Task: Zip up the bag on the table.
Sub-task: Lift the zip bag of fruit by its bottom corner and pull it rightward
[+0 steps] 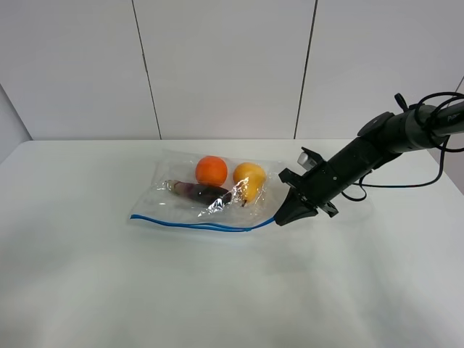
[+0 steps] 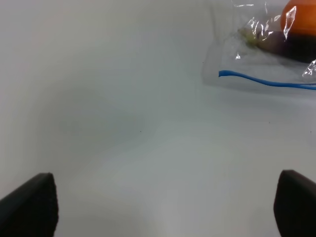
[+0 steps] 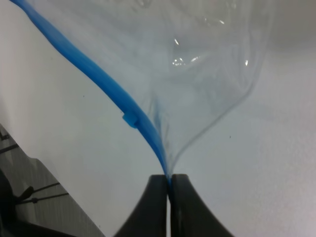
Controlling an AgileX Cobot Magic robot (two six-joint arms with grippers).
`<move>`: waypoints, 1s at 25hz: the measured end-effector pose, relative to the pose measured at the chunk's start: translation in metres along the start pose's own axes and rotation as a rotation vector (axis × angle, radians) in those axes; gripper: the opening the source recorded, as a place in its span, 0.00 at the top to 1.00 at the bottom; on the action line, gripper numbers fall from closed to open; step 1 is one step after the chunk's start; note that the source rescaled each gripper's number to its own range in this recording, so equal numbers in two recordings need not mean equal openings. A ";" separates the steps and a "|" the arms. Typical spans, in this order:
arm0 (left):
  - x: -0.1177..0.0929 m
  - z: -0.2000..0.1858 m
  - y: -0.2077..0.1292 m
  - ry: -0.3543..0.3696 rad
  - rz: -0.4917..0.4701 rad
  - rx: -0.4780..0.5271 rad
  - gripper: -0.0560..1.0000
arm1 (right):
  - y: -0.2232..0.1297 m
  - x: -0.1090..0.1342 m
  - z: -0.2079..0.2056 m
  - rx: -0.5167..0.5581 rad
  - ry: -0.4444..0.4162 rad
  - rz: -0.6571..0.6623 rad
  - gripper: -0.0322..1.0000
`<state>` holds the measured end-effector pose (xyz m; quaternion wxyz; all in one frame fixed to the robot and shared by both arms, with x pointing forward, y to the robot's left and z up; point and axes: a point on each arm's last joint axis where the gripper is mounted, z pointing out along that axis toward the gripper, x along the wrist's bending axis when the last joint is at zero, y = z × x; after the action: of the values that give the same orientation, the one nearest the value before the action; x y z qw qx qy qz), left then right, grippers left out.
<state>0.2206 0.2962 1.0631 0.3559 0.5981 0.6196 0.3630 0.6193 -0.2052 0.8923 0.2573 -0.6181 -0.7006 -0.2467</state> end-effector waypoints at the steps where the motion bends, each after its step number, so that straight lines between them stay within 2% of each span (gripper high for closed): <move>1: 0.000 0.000 0.000 0.000 0.000 0.000 0.00 | 0.000 0.000 0.000 -0.002 -0.001 0.000 0.97; 13: 0.000 0.000 0.000 0.000 0.000 0.000 0.00 | 0.001 0.000 0.000 -0.012 -0.003 -0.048 0.97; 21: 0.000 0.000 0.000 0.000 0.000 0.000 0.00 | 0.006 0.008 -0.002 -0.073 0.073 -0.059 0.97; 25: 0.000 0.000 0.000 0.000 0.000 0.000 0.00 | 0.007 0.020 -0.014 -0.112 0.085 -0.107 0.97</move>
<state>0.2206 0.2962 1.0631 0.3559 0.5981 0.6196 0.3630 0.6251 -0.1991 0.9166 0.2382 -0.5822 -0.7062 -0.3248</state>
